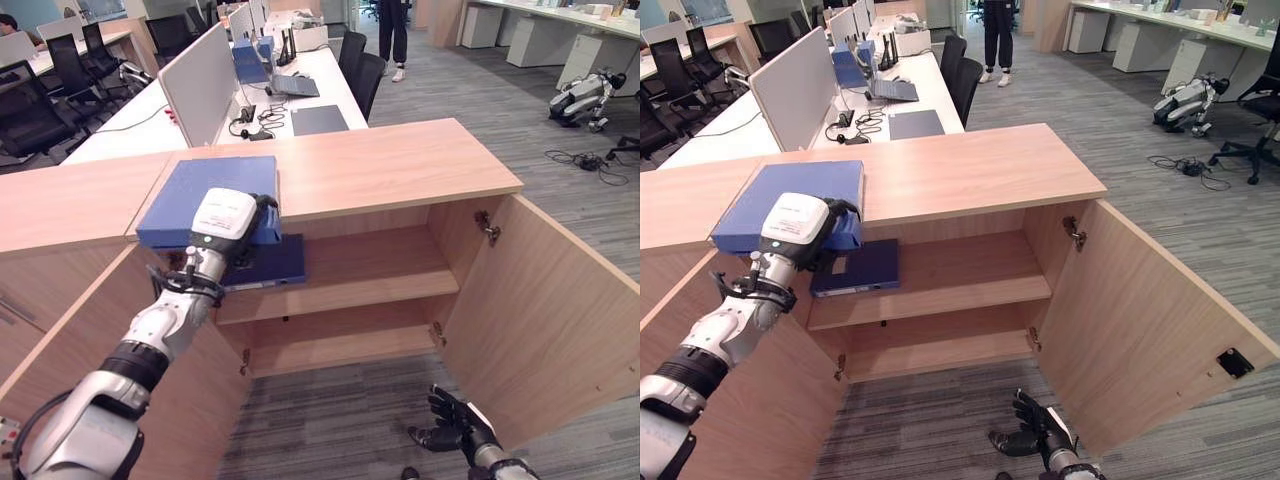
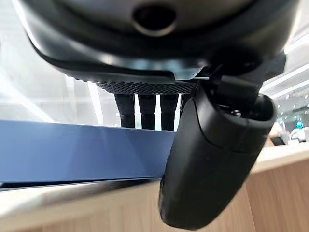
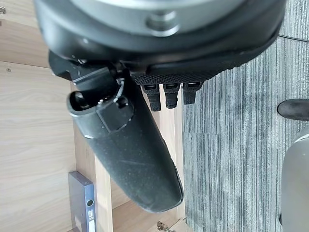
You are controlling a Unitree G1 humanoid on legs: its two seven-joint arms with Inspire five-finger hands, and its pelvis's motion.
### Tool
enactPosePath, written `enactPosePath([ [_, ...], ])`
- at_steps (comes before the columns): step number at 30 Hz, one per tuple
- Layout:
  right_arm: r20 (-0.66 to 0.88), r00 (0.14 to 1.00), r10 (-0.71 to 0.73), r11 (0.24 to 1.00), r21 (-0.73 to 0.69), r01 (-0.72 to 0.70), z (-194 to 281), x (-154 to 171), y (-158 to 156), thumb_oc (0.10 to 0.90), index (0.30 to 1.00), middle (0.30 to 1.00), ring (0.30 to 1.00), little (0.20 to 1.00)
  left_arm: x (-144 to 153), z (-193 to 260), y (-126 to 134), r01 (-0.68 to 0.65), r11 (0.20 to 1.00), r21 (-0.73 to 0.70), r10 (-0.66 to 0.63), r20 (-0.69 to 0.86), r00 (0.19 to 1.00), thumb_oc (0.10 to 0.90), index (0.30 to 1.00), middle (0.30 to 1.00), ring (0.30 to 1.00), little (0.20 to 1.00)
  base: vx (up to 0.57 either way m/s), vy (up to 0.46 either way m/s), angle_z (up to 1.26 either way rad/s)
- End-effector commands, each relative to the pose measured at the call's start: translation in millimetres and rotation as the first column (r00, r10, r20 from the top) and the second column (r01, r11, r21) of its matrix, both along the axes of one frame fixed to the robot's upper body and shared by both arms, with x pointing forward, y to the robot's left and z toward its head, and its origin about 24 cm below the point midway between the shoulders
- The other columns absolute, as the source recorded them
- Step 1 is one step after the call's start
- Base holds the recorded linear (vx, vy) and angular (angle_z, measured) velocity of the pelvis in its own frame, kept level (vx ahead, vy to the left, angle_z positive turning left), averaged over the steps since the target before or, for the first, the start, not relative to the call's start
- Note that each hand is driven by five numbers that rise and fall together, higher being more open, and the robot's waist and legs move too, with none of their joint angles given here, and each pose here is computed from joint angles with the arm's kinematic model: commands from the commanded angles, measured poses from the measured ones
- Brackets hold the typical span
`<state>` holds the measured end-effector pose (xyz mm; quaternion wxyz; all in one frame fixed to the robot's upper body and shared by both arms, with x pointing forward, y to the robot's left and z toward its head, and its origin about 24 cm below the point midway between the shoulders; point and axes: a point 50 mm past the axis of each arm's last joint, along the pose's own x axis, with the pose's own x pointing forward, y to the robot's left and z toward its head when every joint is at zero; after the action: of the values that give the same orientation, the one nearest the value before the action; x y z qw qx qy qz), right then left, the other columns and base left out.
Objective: Put the empty folder in the office cabinet
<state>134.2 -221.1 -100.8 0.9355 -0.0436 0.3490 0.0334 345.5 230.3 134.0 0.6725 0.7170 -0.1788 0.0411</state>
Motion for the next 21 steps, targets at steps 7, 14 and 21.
enactPosePath([
  [7, 0.211, 0.977, 0.013, 1.000, 0.009, -0.015, 30, 43, 1, 0.800, 0.900, 0.900, 0.900, 0.900, 11, 81, 0, 0.010, 0.997, -0.074, 0.011, 0.276, 0.961, 0.400, 0.300, 0.300, 0.300, 0.300, 0.00, 0.000, 0.00],
  [14, 0.209, 0.978, -0.001, 1.000, 0.014, -0.002, 29, 45, 3, 0.800, 0.900, 0.900, 0.900, 0.900, -2, 91, -15, 0.123, 0.985, -0.124, -0.072, 0.354, 0.933, 0.400, 0.300, 0.300, 0.300, 0.300, 0.00, 0.000, 0.00],
  [21, 0.224, 0.974, -0.024, 0.999, 0.032, 0.018, 31, 49, 6, 0.800, 0.900, 0.900, 0.900, 0.900, -34, 109, -43, 0.404, 0.864, -0.302, -0.218, 0.499, 0.839, 0.400, 0.300, 0.300, 0.300, 0.300, 0.00, 0.000, 0.00],
])
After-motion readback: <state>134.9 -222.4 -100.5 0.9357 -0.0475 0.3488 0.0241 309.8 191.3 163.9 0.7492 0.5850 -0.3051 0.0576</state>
